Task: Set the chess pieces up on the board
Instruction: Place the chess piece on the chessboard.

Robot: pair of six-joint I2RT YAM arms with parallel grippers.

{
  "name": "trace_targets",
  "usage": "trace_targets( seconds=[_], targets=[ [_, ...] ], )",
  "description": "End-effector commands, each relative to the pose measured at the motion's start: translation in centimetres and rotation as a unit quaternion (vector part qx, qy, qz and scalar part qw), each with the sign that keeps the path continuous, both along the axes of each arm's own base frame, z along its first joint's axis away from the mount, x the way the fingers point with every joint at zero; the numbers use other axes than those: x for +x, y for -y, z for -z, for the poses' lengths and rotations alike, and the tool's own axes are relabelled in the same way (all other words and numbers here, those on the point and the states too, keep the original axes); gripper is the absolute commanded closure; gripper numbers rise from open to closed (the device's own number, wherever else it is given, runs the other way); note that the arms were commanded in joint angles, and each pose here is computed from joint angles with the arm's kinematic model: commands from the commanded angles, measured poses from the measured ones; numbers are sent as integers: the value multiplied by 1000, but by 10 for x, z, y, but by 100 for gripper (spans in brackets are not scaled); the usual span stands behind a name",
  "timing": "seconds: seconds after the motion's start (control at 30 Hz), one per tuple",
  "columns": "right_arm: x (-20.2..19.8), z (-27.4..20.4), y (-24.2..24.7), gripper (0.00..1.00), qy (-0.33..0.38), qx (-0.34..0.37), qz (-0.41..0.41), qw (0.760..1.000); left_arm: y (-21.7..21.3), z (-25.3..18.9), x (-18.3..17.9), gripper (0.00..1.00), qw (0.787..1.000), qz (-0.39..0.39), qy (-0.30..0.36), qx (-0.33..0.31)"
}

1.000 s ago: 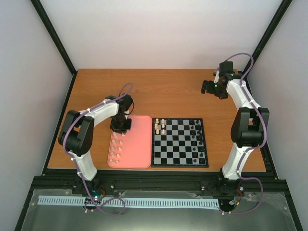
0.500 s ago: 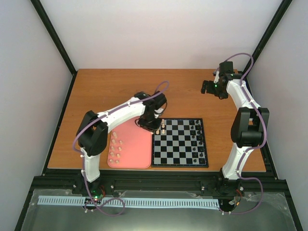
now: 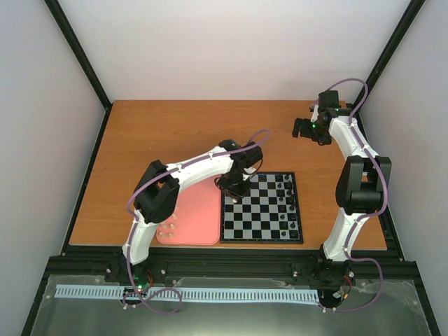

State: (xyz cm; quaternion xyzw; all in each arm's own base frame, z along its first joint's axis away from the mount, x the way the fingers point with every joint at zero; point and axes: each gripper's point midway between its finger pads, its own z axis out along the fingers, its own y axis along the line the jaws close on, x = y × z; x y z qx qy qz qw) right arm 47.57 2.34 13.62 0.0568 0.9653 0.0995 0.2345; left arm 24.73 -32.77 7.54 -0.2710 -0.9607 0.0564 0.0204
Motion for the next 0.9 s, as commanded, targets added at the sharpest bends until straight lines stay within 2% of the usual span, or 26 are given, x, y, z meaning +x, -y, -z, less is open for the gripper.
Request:
trace_targets(
  seconds=[0.0,0.43,0.87],
  targets=[
    [1,-13,7,0,18,-3,8,1000,13,5,5,99,1000,19,7,1],
    [0,-15,8,0,20,-7,8,1000,21,25,23,99,999,14,30,14],
    [0,-13,7,0,18,-5,7,1000,26,34,18,96,1000,21,15,3]
  ],
)
